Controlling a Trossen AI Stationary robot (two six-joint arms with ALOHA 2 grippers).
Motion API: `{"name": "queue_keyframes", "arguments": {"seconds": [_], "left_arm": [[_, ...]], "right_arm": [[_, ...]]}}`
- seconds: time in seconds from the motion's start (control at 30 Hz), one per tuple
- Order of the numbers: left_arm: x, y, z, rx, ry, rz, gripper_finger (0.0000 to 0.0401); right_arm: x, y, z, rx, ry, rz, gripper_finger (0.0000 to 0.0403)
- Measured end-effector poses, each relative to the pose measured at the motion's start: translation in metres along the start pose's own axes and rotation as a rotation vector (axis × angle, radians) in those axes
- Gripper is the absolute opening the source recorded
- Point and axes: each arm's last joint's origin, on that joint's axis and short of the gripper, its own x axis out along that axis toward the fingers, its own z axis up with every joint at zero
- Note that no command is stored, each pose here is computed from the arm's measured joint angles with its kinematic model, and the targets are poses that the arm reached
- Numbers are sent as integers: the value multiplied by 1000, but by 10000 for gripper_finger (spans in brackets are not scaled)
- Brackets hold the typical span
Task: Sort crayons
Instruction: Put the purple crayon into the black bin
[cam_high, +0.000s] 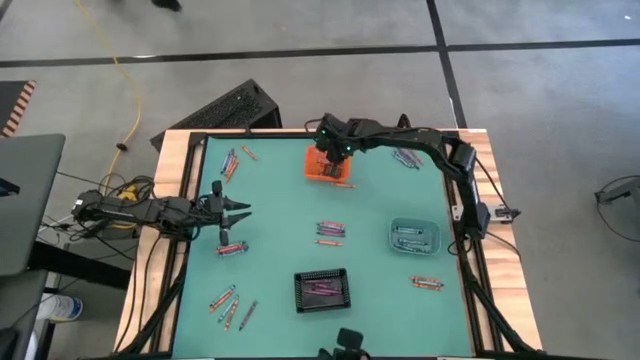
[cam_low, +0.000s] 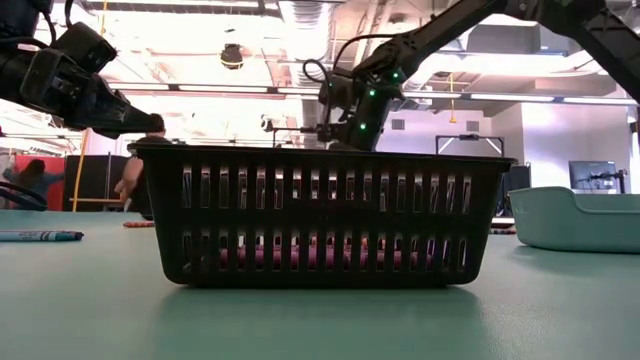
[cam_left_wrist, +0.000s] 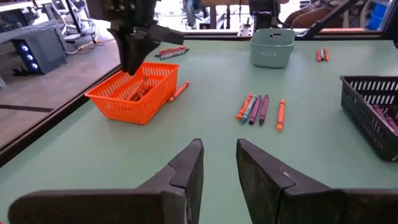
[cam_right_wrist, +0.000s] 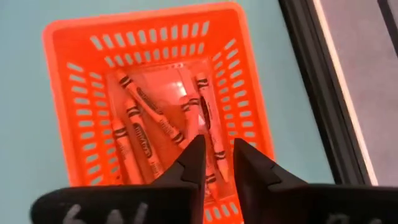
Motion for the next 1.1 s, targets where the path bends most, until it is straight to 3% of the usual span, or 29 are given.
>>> {"name": "queue_keyframes", "arguments": {"seconds": [0.3,0.43,0.6,0.83,1.1], "left_arm": [[0,0,0,0,0,-1,86],[0,0,0,0,0,-1,86],[0,0,0,0,0,0,86],[0,0,0,0,0,-1,86],[0,0,0,0,0,-2,86]], "right_arm": [[-52,17,-1,140,29,27,110],[-88,46,-7,144,81,61,110],[-117,100,-19,54,145,118,110],[-133,183,-67,-108,107,217,111],[-134,247,-133,-117,-211,386,111]]}}
